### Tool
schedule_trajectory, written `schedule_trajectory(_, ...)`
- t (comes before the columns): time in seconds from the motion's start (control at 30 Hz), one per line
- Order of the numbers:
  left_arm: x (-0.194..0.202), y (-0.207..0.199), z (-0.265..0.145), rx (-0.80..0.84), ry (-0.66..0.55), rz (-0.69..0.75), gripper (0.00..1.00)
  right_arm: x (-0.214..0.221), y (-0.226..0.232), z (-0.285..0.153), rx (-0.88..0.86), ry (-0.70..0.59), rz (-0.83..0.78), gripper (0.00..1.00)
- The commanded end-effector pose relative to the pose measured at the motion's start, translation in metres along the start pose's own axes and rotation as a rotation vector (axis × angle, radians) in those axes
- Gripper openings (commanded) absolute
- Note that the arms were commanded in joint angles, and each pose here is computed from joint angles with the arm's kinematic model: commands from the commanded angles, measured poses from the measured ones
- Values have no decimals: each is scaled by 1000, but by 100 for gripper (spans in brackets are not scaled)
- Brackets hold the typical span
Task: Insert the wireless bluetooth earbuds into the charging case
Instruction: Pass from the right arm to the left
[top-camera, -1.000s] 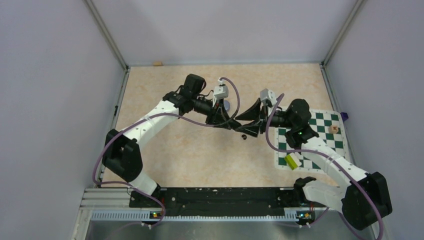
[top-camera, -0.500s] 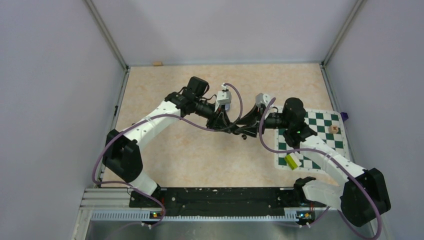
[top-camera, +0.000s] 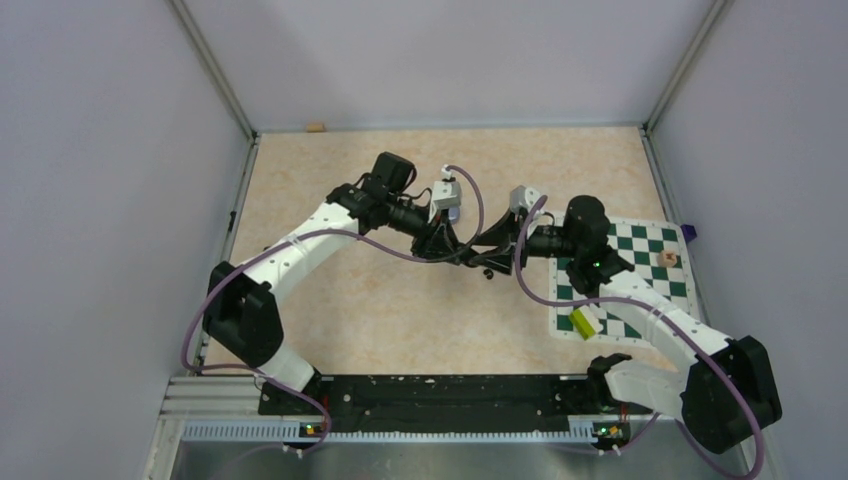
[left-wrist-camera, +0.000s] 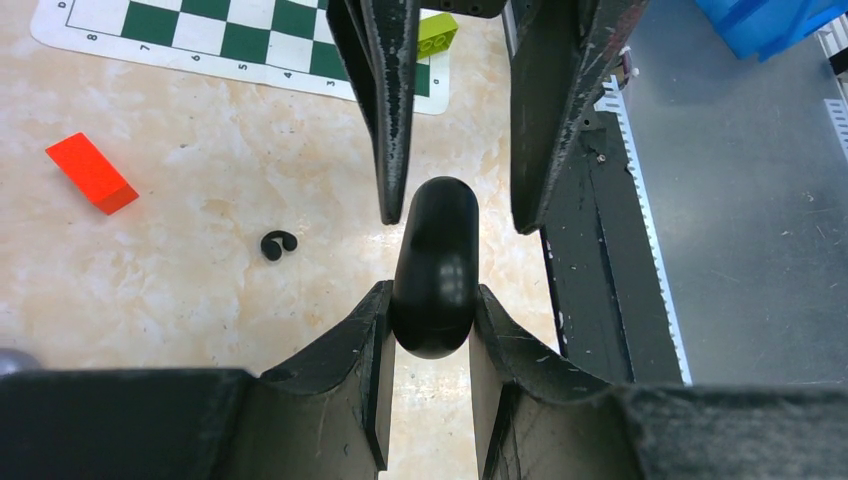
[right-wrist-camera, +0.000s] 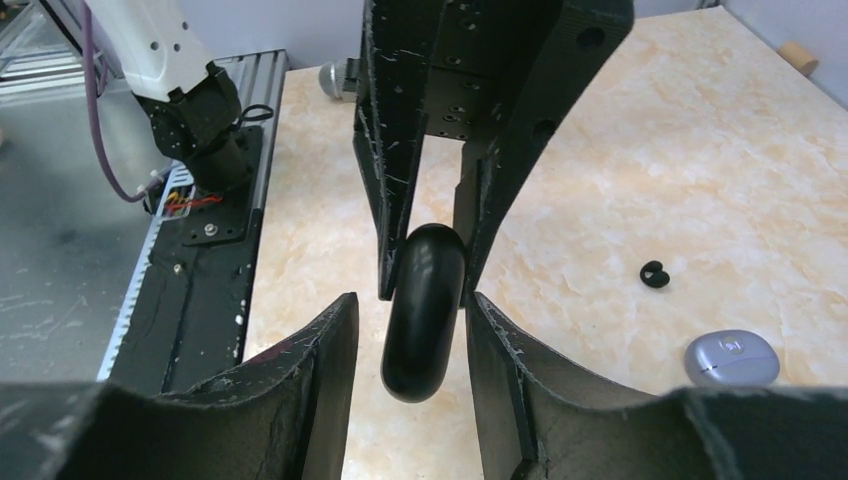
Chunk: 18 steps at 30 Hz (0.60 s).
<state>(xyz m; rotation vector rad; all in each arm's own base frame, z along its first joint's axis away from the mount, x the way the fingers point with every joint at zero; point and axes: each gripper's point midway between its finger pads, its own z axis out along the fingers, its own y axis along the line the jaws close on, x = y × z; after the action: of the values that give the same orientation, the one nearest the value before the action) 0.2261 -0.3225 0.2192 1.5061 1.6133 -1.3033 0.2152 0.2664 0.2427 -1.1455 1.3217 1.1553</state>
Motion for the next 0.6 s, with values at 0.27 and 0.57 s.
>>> schedule_trajectory(0.27, -31, -13, -12, -11, -70, 108, 4, -16, -4, 4, 15, -29, -36, 40)
schedule_trajectory(0.57, -29, -10, -11, -17, -69, 96, 7, -20, 8, 5, -42, -40, -1, 16)
